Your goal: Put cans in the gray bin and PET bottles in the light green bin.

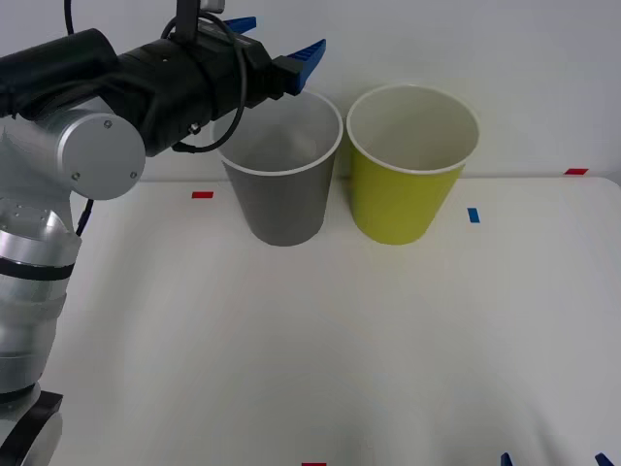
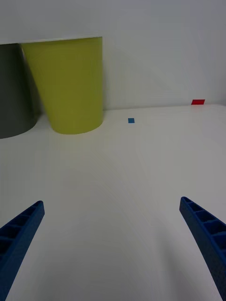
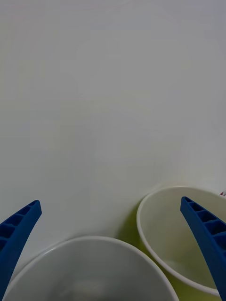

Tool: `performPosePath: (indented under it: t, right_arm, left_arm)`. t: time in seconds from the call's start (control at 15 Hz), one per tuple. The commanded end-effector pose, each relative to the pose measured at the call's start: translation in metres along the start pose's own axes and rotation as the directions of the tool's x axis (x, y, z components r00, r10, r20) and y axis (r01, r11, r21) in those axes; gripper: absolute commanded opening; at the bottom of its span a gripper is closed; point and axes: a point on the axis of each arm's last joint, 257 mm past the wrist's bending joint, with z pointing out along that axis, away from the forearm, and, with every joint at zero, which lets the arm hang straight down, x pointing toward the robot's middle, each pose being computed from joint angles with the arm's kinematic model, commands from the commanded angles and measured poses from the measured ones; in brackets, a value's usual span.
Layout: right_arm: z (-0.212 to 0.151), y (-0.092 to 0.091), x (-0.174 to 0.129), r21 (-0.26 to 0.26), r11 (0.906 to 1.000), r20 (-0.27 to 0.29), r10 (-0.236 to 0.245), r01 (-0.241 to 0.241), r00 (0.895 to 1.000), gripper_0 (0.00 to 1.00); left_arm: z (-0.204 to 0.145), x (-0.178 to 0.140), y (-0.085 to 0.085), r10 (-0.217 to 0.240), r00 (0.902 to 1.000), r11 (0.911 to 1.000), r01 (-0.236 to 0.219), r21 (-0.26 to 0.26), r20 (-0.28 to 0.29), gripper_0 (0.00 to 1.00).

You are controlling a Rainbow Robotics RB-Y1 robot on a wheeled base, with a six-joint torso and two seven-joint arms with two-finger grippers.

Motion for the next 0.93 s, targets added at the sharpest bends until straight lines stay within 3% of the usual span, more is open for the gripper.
performPosePath:
  t: [0.07, 0.27, 0.6, 0.93]
  right_arm:
    - [0.0, 0.0, 0.0, 0.0, 1.0, 0.0, 0.0, 0.0, 1.0, 1.0]
    - [0.0, 0.0, 0.0, 0.0, 1.0, 0.0, 0.0, 0.0, 1.0, 1.0]
    - [0.0, 0.0, 0.0, 0.0, 1.0, 0.0, 0.0, 0.0, 1.0, 1.0]
    - [0.0, 0.0, 0.0, 0.0, 1.0, 0.0, 0.0, 0.0, 1.0, 1.0]
  left_arm:
    - [-0.028, -0.028, 0.01, 0.038, 0.9993, 0.9991, -0.038, -0.021, -0.003, 1.0]
    - [-0.056, -0.041, 0.019, 0.059, 0.9981, 0.9971, -0.06, -0.046, -0.019, 1.0]
    - [-0.118, -0.028, 0.023, 0.071, 0.9974, 0.9897, -0.069, -0.126, 0.013, 1.0]
    - [-0.162, -0.003, 0.035, 0.032, 0.9994, 0.9844, -0.033, -0.173, -0.008, 1.0]
